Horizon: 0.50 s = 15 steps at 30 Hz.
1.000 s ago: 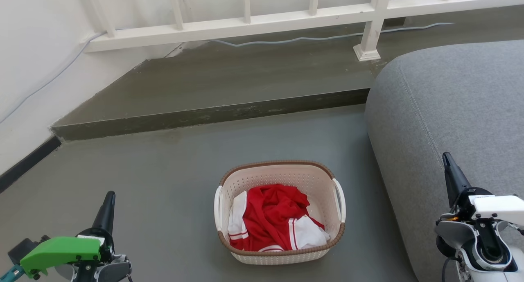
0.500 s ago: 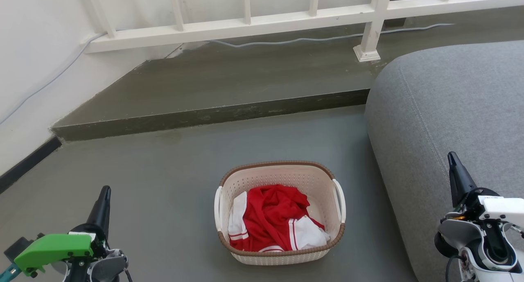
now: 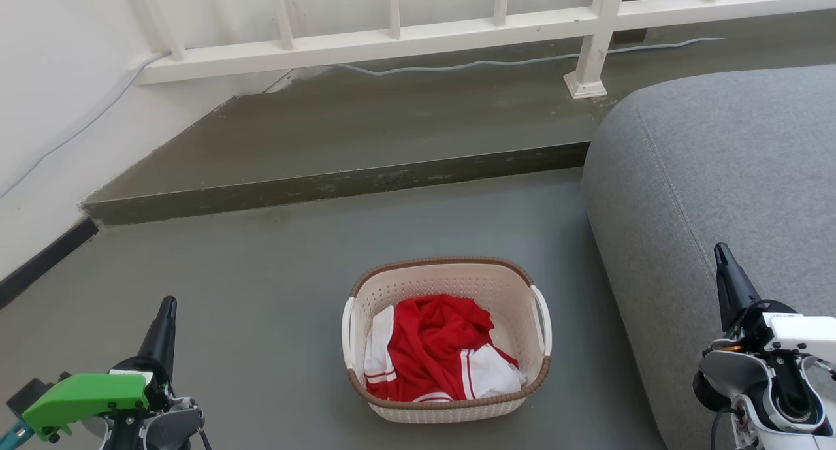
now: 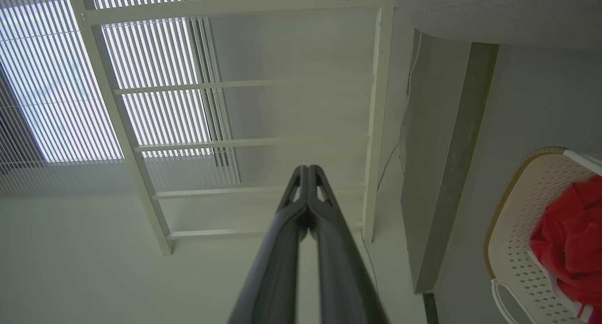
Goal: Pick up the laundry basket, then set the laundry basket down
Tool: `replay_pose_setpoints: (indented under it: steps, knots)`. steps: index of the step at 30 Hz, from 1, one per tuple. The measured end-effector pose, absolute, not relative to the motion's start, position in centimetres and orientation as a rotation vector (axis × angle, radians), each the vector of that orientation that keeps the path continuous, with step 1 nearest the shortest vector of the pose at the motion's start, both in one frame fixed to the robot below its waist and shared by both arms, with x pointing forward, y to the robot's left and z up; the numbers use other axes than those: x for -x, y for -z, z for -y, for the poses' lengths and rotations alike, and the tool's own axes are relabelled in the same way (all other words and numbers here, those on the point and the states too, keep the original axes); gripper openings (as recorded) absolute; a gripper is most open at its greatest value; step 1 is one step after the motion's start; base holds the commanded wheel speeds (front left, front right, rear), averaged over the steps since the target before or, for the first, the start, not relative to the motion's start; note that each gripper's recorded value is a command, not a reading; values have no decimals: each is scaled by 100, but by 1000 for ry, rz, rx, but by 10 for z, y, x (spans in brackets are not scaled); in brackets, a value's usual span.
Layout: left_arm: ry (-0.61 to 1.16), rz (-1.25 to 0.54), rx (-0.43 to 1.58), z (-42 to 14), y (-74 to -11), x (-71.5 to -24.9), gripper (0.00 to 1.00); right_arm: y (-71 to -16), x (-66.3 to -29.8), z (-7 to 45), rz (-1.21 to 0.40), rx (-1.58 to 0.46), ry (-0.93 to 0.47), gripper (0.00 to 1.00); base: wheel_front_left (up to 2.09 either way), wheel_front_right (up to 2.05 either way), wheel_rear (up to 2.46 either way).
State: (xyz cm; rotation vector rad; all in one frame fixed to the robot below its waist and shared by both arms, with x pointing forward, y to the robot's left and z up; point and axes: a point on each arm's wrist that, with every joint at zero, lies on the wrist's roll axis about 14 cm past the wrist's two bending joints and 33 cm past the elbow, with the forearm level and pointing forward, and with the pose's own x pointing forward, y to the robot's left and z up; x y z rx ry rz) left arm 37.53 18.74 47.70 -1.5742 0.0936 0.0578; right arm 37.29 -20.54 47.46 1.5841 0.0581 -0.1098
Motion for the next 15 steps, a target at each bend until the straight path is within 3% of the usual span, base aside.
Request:
replay_pose_setpoints:
  steps: [15]
  knots:
    - [-58,-93,1575,-188,-477,-375,0,-474,-373,206,-58,-1584,111,0,0,0,0]
